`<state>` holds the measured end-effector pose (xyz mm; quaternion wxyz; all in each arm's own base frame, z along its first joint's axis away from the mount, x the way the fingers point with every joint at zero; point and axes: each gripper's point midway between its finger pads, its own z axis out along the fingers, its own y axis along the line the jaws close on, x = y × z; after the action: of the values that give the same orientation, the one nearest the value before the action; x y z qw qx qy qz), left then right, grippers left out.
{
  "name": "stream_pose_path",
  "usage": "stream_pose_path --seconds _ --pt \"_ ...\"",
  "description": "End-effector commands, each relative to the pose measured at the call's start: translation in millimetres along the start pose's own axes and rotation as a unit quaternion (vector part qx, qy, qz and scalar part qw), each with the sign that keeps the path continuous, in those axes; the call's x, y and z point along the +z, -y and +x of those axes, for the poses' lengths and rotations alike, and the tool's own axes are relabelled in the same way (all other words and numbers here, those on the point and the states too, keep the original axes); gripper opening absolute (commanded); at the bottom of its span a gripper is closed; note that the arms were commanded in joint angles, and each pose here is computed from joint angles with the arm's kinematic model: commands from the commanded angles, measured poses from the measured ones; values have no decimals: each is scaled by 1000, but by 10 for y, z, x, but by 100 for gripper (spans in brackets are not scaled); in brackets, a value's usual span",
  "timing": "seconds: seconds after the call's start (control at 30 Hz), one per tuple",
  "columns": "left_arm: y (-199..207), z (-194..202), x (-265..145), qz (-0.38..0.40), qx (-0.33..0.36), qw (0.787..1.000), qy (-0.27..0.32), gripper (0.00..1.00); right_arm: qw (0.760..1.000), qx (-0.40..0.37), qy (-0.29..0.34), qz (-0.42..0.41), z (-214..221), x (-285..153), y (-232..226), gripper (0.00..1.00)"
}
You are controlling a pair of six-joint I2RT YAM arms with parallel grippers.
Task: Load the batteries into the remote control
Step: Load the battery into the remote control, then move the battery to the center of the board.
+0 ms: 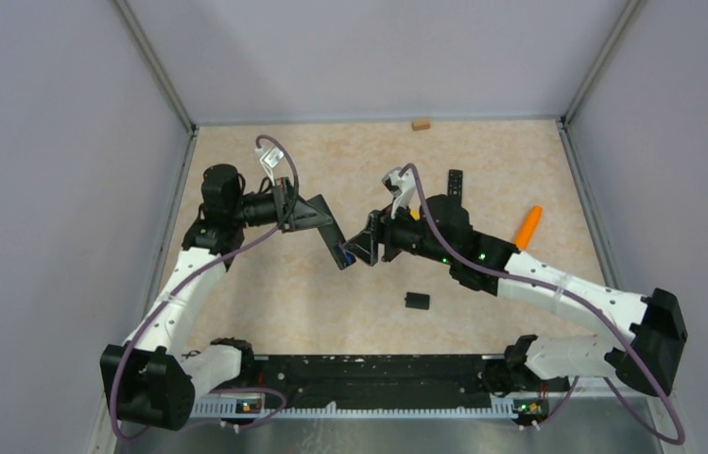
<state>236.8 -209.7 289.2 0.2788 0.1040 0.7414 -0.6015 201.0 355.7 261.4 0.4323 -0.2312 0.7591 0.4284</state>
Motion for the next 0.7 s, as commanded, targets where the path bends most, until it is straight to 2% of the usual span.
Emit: stream_pose_path --seconds 0.0,0.1,0.2,0.27,0.37,0.47,0.53,0.67 --pt "81 -91 -6 -1 28 1000 6 0 997 23 76 -3 -404 -234 -55 60" --pt "-3 -105 0 -20 27 999 14 0 994 51 73 59 -388 -325 222 61" --pt "-62 -113 -5 -36 31 999 21 0 978 96 63 177 -280 -441 761 58" --pt "-75 -128 -16 -44 38 998 29 0 958 118 46 258 -133 -555 1168 53" --pt "-3 -141 -48 -41 58 997 40 0 907 155 15 391 151 -846 1831 48" --pt "64 -161 -86 -42 84 994 55 0 873 198 -16 445 445 -1022 2285 40" --pt "97 -176 -111 -45 98 992 65 0 855 209 -28 475 580 -1101 2506 40" --pt "125 -172 -130 -45 106 991 72 0 837 191 -44 510 673 -1082 2775 40"
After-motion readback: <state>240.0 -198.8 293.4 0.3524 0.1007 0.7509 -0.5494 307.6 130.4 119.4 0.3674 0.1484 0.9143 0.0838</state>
